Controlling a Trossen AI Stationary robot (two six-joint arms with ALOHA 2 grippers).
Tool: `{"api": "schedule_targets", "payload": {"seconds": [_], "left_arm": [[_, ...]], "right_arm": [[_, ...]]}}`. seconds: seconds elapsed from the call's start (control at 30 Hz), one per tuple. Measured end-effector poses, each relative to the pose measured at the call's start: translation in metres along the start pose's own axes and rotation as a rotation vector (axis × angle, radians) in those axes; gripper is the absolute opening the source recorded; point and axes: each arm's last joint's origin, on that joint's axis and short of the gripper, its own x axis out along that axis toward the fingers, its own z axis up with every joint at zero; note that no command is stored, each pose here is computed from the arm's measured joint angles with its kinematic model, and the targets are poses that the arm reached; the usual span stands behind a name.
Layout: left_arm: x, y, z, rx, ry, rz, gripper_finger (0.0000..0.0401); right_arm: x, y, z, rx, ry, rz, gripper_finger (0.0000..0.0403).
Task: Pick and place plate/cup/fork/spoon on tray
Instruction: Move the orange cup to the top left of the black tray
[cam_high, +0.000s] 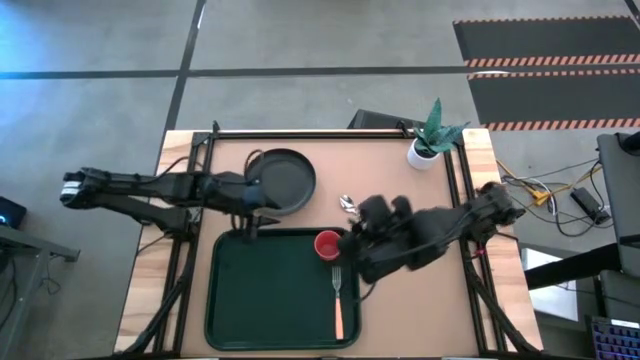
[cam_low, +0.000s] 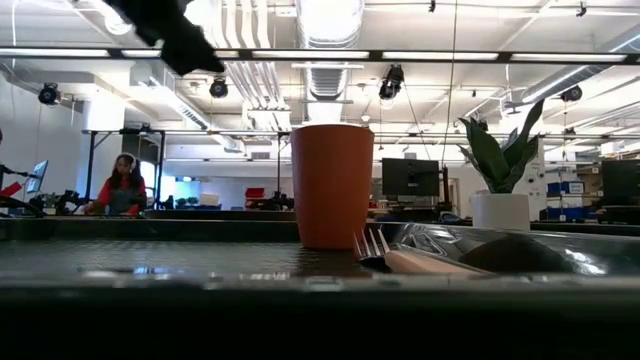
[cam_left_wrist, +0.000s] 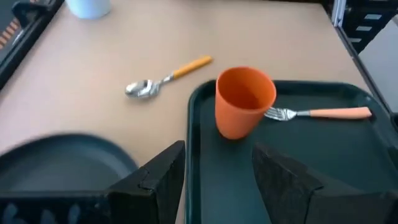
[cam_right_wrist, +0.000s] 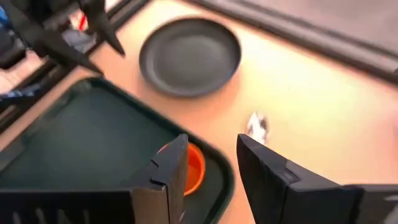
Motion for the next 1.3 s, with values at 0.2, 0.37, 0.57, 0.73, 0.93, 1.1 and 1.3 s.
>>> {"api": "schedule_targets", "payload": {"seconds": [0.2,0.37,0.57,0.73,0.93,1.1,1.3], "left_arm": [[0.015,-0.002,0.034,0.014,0.01,-0.001,0.0168],[0.044,-0.003,0.046,0.009,0.07,0.002,0.0176],[0.092,-0.002,0.043,0.005,0.195,0.012,0.0181],[0.121,-0.002,0.05,0.004,0.253,0.016,0.0181],[0.137,-0.004,0.058,0.004,0.331,0.016,0.0181],[0.141,-0.007,0.059,-0.035,0.338,-0.008,0.0181],[0.144,-0.013,0.049,-0.069,0.373,-0.027,0.0181]], "right_arm": [[-0.037,-0.041,0.026,-0.04,-0.089,0.058,0.0128],[-0.061,-0.069,0.041,-0.071,-0.119,0.11,0.0128],[-0.077,-0.091,0.05,-0.12,-0.144,0.147,0.0128],[-0.083,-0.099,0.053,-0.162,-0.153,0.158,0.0128],[-0.085,-0.102,0.054,-0.206,-0.159,0.161,0.0128],[-0.085,-0.102,0.054,-0.247,-0.162,0.159,0.0128],[-0.085,-0.102,0.054,-0.285,-0.165,0.156,0.0128]]}}
